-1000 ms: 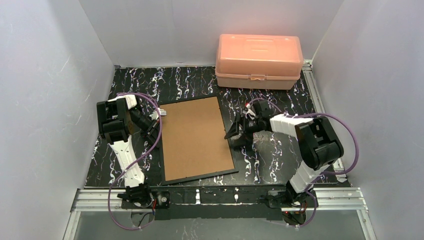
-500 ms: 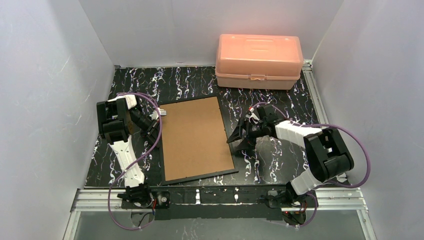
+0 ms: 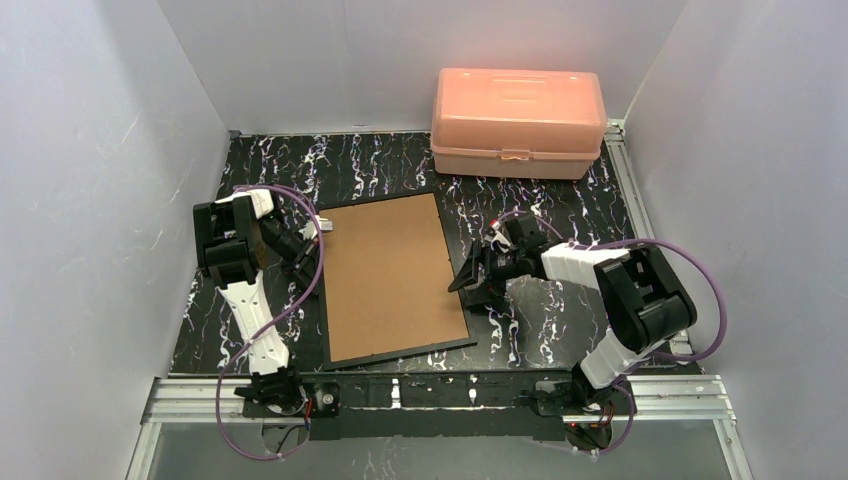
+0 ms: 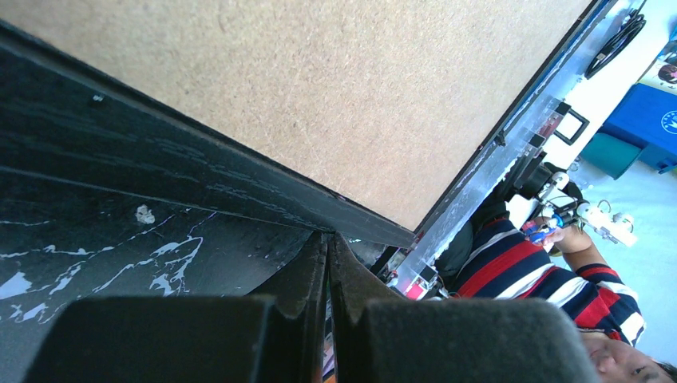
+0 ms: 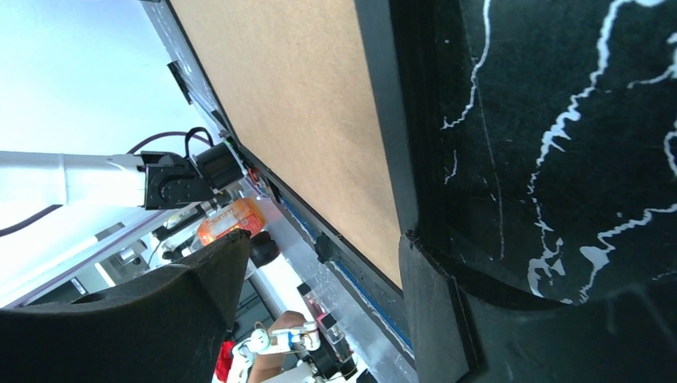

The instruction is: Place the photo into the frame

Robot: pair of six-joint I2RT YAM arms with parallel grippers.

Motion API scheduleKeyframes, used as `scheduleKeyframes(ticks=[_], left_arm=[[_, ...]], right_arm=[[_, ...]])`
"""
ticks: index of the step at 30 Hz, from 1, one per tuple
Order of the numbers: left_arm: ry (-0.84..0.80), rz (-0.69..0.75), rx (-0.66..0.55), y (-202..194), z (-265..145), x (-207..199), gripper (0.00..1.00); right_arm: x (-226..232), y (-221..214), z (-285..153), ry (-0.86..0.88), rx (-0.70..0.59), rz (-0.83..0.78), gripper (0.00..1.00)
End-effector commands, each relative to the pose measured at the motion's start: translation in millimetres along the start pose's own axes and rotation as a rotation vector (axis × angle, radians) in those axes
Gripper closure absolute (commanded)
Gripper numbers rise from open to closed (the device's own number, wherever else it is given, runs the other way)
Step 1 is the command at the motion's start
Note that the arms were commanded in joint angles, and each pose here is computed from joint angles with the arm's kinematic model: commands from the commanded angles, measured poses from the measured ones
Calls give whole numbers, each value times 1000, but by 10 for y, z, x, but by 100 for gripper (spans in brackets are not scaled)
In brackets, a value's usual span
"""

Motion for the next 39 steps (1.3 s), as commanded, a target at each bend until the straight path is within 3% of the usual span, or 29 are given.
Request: scheduleKeyframes(ticks=[1,25,39], left_arm=[[98,110,-80,188,-77,132,100],[90,111,-80,187,-63,129,100],[106,118,-74,173,-82,138,100]], right_arm=[[-66,-29,40,-5,6,2,24],[-172,-69,240,-48,40,-13,25],[217,267,-50,23,3,-114,25]])
Point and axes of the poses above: each gripper's point midway between its finger pads, its own z axis out along the fingers, its own x axis along the line the jaws close on, y = z × x, the point moved 2 cm from there along -z, back along the fingers, and after that the axes turned 3 degrees about -z, right-handed, at the moved point
